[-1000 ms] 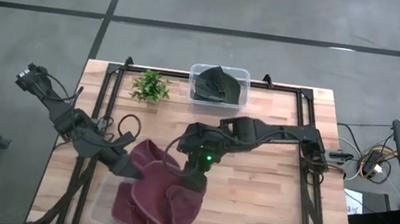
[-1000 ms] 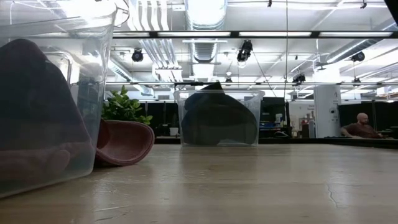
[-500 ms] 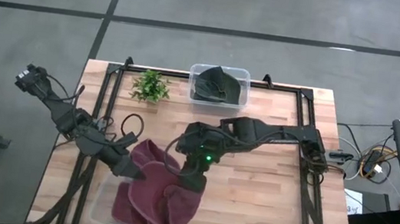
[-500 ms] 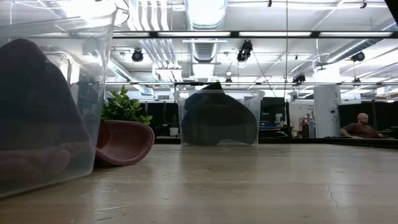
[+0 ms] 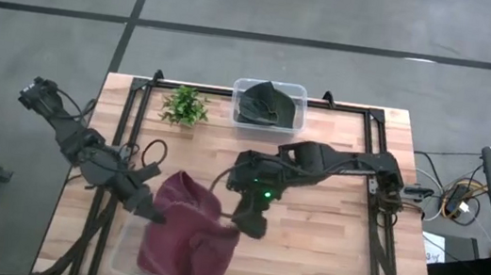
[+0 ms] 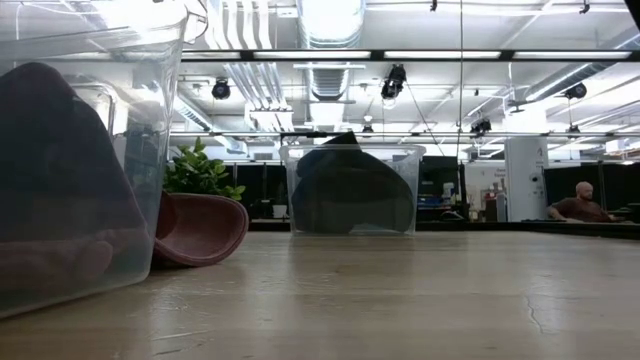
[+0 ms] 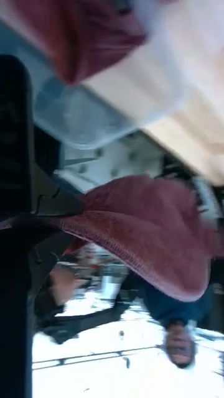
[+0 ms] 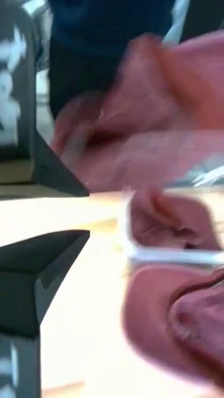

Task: Pick & Place hat
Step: Put the top red cap into the bottom transparent bin

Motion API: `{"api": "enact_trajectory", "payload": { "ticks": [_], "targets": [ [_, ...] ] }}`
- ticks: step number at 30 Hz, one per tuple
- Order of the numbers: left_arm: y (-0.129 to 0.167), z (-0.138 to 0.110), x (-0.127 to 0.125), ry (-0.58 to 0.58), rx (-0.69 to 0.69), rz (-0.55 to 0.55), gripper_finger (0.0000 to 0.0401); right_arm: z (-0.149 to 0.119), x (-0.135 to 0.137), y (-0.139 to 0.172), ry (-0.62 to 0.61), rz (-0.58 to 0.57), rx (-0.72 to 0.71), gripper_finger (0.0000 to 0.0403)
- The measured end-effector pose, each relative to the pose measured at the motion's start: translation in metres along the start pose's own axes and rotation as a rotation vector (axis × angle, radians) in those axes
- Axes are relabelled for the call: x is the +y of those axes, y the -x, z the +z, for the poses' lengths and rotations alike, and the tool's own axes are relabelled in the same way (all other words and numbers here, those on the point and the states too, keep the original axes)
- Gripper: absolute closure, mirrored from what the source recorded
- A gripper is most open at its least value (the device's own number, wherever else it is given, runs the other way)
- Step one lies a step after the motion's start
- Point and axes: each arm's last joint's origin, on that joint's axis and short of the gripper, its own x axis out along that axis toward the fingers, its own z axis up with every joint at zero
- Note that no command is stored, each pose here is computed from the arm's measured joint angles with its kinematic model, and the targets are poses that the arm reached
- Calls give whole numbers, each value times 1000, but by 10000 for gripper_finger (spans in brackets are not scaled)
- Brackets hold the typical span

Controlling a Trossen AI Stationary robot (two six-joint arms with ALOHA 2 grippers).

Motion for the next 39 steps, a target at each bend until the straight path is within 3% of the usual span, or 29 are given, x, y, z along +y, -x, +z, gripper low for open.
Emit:
{"api": "enact_trajectory", "payload": {
  "ticks": [6, 12, 18, 25, 29, 39],
  "targets": [
    [10, -9, 3, 75, 61, 22, 397, -10, -9, 15, 39, -167, 31, 262],
    [16, -15, 14, 152, 72, 134, 397, -16, -15, 27, 104, -299, 38, 234],
    [23, -11, 20, 242, -12, 180, 397, -20, -17, 29, 196, -320, 91, 223],
    [24, -13, 31, 257, 13, 302, 397, -19, -21, 31, 325, -325, 126, 227],
    [25, -13, 36, 296, 18, 364, 397, -16, -30, 35, 343, -342, 140, 226],
    [16, -15, 37, 379, 11, 382, 381, -5, -51, 45, 341, -368, 129, 227]
  ]
}}
